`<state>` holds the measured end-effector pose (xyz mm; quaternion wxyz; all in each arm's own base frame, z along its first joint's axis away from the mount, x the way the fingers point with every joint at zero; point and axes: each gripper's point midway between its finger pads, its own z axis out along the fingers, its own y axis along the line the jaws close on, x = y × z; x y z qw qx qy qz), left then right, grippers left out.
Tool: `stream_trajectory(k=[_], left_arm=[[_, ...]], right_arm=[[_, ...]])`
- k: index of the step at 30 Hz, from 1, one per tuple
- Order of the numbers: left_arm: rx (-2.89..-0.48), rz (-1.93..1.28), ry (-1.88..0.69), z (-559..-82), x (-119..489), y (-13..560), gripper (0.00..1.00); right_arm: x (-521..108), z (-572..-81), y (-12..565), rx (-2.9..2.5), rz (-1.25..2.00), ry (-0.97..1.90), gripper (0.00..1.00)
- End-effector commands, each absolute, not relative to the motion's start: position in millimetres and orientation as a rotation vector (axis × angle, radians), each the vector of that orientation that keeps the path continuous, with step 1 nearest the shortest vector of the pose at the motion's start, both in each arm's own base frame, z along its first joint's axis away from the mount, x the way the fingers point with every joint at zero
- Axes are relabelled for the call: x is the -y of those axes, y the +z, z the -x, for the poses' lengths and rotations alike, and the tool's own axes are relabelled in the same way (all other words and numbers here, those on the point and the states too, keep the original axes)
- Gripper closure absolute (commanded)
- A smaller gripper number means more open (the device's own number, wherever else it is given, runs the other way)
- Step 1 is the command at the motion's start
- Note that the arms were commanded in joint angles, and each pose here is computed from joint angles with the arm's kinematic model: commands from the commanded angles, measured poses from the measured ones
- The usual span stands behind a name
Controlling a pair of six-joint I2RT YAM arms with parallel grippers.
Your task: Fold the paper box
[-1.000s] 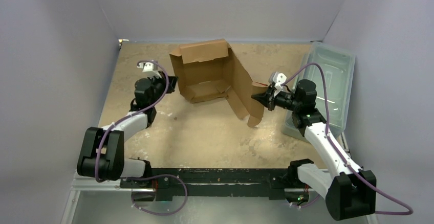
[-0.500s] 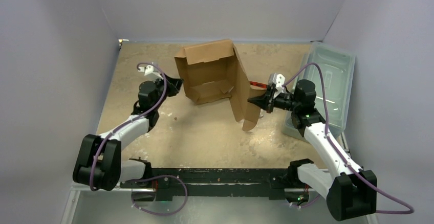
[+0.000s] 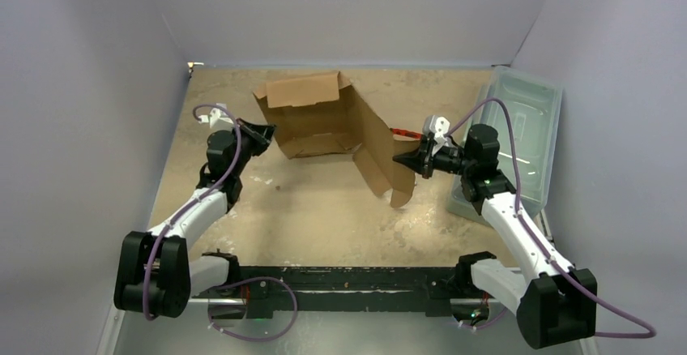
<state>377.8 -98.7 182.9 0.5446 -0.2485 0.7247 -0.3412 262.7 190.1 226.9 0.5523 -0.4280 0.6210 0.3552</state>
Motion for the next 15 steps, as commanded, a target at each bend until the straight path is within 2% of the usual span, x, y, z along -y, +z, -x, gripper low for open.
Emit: stream_trajectory(k=[1, 8, 11, 12, 14, 15], left_arm=[[-1.635, 0.605, -0.934, -378, 106, 218, 1.00], [-1.667, 0.593, -0.921, -375, 107, 206, 1.00], [-1.686, 0.472, -0.928, -370, 116, 206, 1.00], [-1.702, 0.415, -0.926, -368, 120, 204, 0.98], [-1.753, 0.326, -0.913, -363, 128, 194, 0.87], [-1.774, 0.291, -0.908, -359, 132, 186, 0.86]], right_arm=[[-190, -274, 240, -1.449, 1.009, 0.792, 1.00], [-190, -277, 235, -1.468, 0.998, 0.791, 1.00], [-189, -278, 235, -1.469, 0.997, 0.782, 1.00], [-189, -278, 234, -1.472, 0.996, 0.781, 1.00], [-189, -279, 234, -1.474, 0.996, 0.782, 1.00], [-189, -279, 233, -1.475, 0.997, 0.783, 1.00]])
